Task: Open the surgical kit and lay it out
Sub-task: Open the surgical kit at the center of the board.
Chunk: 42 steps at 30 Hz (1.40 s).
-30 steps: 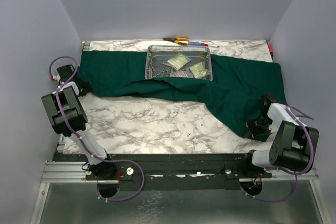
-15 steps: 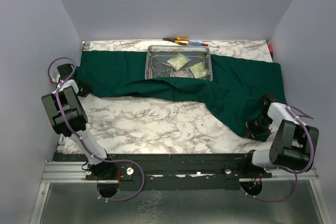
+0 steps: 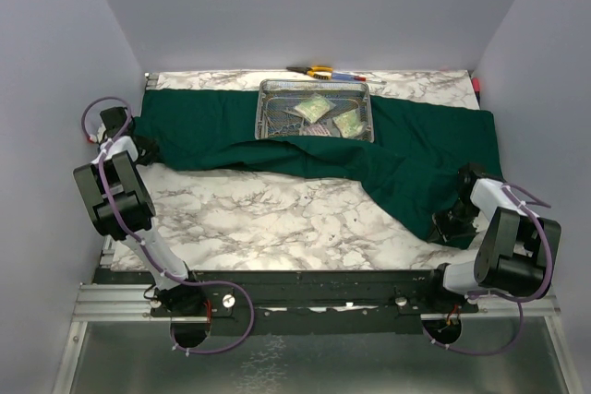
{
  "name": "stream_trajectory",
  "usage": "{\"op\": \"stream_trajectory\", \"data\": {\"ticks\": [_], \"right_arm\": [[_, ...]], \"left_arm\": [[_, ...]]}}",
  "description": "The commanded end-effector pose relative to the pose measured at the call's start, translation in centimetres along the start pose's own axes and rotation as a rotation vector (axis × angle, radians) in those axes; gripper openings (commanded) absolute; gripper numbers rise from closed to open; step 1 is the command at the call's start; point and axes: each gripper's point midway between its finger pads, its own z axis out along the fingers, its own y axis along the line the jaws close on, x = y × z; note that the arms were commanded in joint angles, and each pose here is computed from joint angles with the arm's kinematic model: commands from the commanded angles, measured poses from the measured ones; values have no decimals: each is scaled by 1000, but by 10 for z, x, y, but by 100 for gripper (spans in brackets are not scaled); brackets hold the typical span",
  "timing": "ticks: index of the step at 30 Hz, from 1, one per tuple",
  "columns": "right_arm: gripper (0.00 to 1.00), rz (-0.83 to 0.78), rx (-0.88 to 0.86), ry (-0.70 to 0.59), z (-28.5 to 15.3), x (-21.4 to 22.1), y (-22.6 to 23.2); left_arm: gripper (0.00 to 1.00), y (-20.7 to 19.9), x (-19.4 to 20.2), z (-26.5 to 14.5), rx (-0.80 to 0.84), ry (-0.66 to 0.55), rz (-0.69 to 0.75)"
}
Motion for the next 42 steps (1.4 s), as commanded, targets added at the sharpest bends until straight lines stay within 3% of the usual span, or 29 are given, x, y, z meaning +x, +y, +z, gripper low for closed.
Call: {"op": "stream_trajectory", "data": {"ticks": [1, 12, 25, 27, 29, 30, 37, 42], "right_arm": [[0, 22, -8, -69, 26, -13, 8], [0, 13, 2, -64, 28, -13, 9], [0, 22, 3, -68, 27, -13, 6], [0, 23, 2, -70, 27, -13, 6], [0, 24, 1, -72, 26, -14, 6], [0, 24, -1, -74, 26, -14, 6], [0, 28, -37, -101, 15, -20, 14], [0, 30, -65, -205, 2, -39, 18]], "left_arm": [[13, -12, -15, -3, 14, -54, 3], [14, -21, -7, 11, 34, -42, 58], [22, 4, 8, 22, -31, -14, 72], [17, 8, 7, 23, -47, -25, 75], [1, 9, 5, 22, -56, -37, 78], [0, 8, 3, 21, -54, -43, 81], [0, 11, -14, -16, -116, -110, 98], [0, 23, -22, -66, -181, -157, 139]]}}
